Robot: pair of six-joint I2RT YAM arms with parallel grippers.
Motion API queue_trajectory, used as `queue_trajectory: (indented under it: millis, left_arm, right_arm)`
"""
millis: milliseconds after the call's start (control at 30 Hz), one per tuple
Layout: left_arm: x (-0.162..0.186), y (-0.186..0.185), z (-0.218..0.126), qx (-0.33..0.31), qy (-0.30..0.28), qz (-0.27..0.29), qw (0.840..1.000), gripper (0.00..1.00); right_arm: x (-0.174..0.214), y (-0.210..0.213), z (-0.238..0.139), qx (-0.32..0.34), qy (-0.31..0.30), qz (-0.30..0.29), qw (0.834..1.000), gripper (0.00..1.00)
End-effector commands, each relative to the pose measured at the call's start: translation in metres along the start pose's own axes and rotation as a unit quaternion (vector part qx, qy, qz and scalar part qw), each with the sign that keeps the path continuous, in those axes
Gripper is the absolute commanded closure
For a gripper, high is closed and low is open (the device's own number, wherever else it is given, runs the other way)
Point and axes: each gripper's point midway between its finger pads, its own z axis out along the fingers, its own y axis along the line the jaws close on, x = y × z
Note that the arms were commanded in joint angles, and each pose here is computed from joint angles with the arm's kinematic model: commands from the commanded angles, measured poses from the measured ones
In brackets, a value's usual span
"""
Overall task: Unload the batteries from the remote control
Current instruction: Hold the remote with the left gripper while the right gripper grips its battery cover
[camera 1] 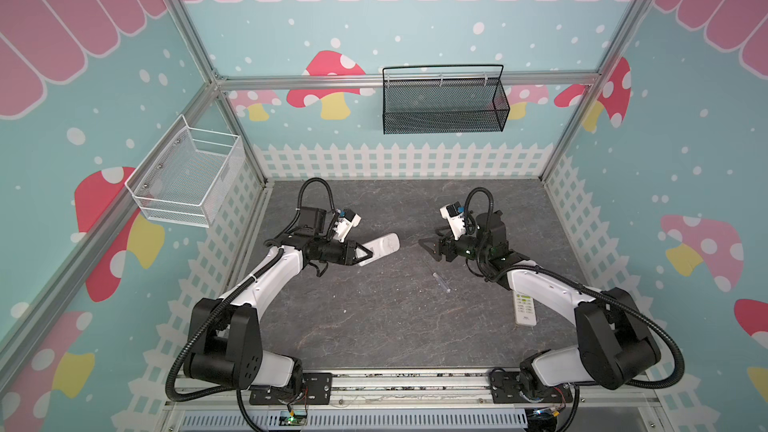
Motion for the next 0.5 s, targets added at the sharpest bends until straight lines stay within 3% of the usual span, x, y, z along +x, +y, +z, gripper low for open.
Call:
queue_trajectory:
  millis: [0, 267, 467]
  left_arm:
    - [-0.013, -0.022, -0.001, 0.064, -0.028, 0.018, 0.997, 1.00]
    - [-0.012, -0.026, 0.007, 0.080, -0.018, 0.028, 0.996, 1.00]
    - [-0.010, -0.023, 0.011, 0.078, -0.014, 0.029, 0.996, 1.00]
  right_arm:
    - [-0.006, 0.016, 0.014, -0.074, -0.015, 0.030, 0.997, 0.23]
    - [0.001, 0.025, 0.042, -0.126, 0.019, 0.054, 0.990, 0.23]
    - [-0.001, 0.032, 0.052, -0.154, 0.024, 0.051, 0.986, 0.29]
